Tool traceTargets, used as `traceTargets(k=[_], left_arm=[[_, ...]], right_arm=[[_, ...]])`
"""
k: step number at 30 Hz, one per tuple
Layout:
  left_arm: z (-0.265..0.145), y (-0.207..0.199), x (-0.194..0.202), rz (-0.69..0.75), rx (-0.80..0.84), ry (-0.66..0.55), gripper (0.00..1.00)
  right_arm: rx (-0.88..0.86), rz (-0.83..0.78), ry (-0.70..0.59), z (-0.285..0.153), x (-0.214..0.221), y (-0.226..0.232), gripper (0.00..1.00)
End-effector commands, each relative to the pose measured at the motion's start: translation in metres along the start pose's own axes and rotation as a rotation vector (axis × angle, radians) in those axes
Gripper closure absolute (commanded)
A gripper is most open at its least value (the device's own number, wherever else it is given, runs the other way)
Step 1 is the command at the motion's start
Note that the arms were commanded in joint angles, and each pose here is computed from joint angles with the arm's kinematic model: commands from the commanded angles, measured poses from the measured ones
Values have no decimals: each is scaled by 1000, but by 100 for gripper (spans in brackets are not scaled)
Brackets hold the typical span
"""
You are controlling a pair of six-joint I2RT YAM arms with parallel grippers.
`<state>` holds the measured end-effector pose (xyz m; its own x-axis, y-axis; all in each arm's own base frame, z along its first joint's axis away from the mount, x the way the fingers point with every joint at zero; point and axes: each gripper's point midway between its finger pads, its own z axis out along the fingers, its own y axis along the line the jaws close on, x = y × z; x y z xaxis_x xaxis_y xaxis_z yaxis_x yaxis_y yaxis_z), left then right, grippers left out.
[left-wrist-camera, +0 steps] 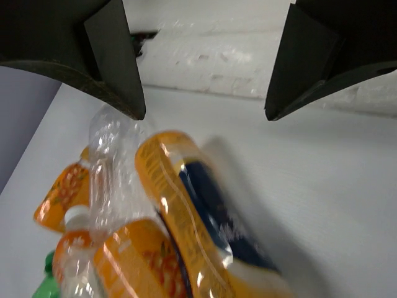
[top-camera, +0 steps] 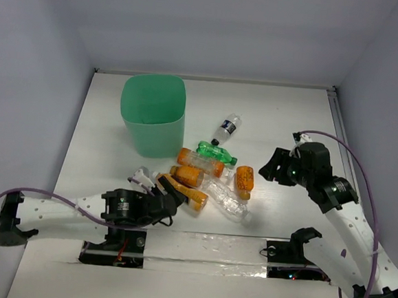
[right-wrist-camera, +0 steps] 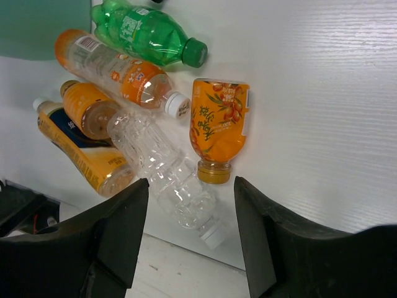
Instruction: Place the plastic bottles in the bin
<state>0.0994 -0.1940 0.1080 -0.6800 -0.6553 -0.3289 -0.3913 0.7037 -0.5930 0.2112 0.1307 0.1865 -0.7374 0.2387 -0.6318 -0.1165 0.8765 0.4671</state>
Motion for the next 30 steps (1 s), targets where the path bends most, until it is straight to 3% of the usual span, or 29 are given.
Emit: traceTargets(k=[1,5,11,19,26,29,30], left_arm=[[26,-39,-13,-181,83,-29,24],[38,-39,-31,-176,35,-108,20],[59,-17,-40,-231,27,-88,20],[82,3,-49,-186,-53,-118,22],[98,9,-47,-156,-89,-110,30],[101,22,-40,-147,-120,-91,39],[101,25,-40,-147,-124,-91,42]], right_arm=[[-53,-47,-19,1,-9,12,37],[-54,-66,-15,-4,-10,13,35],[-67,-68,-5,-6,-2,12,34],[-75,-69,13,-6,0,13,33],[-50,-50,41,8,3,8,22],[-28,-41,66,24,3,4,5],[-22,-37,73,29,4,3,4]])
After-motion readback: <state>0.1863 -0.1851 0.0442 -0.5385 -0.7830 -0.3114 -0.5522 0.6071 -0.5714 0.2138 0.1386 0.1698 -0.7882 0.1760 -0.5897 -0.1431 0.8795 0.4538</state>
